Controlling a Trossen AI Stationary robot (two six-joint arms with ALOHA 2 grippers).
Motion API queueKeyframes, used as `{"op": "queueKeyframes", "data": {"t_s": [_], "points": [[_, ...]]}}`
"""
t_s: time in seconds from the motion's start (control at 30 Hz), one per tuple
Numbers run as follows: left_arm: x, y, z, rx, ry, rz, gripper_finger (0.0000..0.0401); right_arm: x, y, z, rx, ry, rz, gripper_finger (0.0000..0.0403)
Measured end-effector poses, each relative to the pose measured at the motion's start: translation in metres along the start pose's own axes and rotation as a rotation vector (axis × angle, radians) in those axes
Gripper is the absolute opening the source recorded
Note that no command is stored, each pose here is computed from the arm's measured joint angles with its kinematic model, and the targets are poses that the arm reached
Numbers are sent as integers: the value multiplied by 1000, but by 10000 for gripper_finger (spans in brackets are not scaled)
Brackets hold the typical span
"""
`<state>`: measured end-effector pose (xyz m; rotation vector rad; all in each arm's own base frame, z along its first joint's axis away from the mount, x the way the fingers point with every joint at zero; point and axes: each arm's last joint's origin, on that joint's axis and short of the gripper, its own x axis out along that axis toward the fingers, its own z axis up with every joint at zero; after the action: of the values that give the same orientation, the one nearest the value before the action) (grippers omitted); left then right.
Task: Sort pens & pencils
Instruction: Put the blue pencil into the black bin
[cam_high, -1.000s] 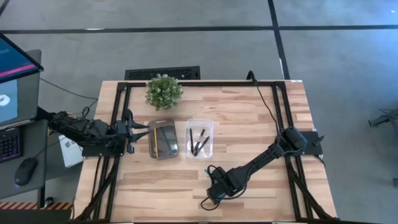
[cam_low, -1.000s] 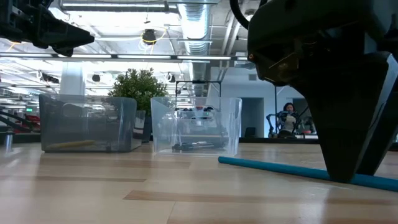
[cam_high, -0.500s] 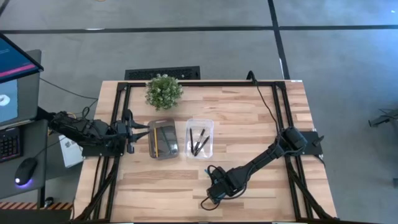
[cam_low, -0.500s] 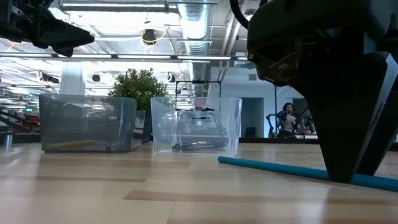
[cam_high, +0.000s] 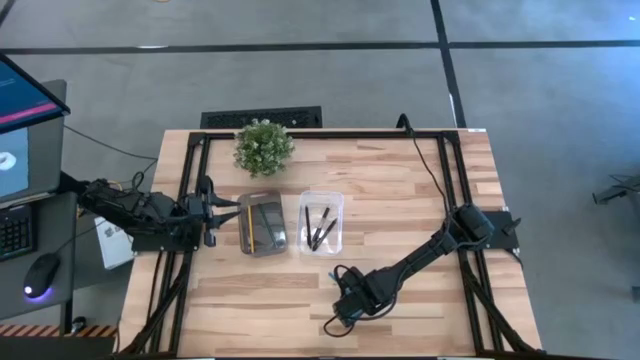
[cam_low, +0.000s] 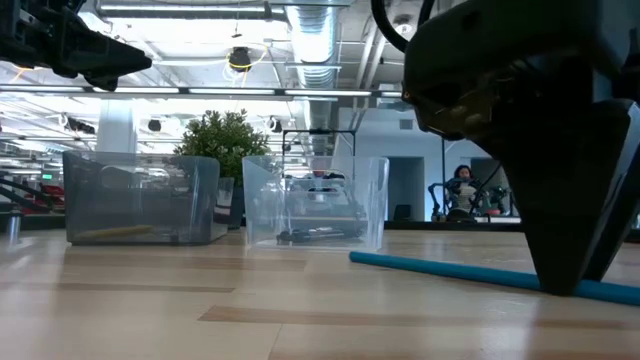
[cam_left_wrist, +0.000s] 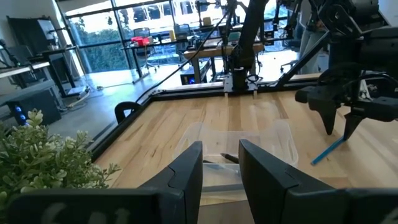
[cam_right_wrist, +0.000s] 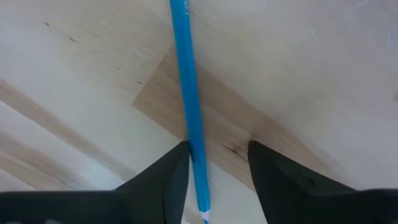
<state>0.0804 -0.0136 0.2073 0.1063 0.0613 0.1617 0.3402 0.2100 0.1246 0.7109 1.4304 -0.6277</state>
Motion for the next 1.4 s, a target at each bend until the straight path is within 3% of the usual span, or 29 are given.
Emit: {"op": "queueKeyframes", "data": {"t_s": [0.27,0.63,1.1,1.4], "points": [[0,0,0,0,0,0,96,0,-1,0,4,1,-14,159],[0,0,0,0,0,0,96,0,-2,-1,104,34,-20,139],[0,0,0,-2,0,0,96,0,-1,-2,-197,53,3,137],[0,0,-1,-20,9,0,96,1,-1,-3,-312,58,-4,134]]}}
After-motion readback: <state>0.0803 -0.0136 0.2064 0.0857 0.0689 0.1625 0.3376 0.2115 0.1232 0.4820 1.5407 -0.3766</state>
